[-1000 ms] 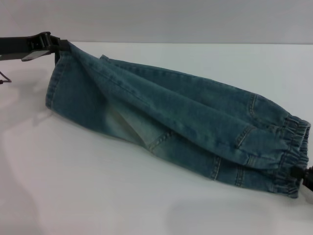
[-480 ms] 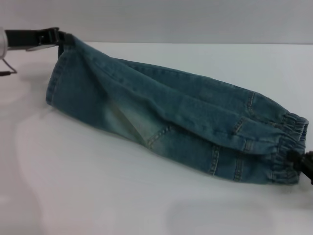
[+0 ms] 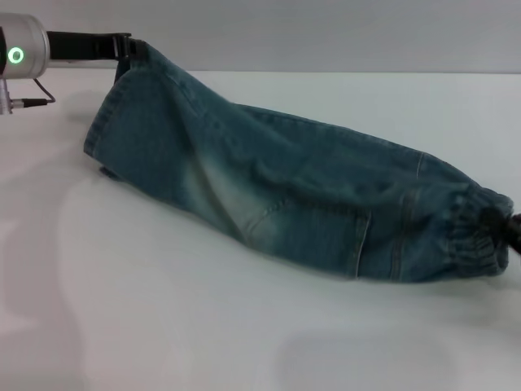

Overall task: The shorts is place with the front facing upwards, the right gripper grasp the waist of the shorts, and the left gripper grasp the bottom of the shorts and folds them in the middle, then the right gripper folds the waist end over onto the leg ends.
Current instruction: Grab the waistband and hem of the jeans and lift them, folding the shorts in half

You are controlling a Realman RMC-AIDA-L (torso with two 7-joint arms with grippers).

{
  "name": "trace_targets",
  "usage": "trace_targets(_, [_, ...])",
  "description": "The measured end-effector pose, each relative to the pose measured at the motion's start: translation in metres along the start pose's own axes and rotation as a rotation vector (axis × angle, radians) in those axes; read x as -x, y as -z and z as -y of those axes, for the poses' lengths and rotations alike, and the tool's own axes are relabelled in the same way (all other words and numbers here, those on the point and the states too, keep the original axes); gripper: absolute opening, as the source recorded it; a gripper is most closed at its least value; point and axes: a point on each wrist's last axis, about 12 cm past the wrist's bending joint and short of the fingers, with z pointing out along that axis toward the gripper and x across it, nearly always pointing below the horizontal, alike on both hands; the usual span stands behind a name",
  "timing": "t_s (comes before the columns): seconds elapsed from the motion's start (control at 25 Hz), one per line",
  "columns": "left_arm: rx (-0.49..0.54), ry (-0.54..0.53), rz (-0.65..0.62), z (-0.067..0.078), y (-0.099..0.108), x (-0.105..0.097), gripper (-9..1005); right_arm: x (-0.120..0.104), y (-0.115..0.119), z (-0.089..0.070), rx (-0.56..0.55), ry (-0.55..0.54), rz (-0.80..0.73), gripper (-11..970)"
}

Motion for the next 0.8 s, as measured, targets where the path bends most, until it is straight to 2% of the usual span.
trace_targets(0.36, [0.039, -0.006, 0.034, -0.001, -0.004, 0.004, 57, 0.002, 0.009, 0.004, -0.055, -0.079, 0.077, 2])
trace_targets(0.8, [0.048, -0.022, 0.051, 0.005, -0.012, -0.001, 60, -0.004, -0.011, 0.006, -0.105, -0.077, 0.063, 2])
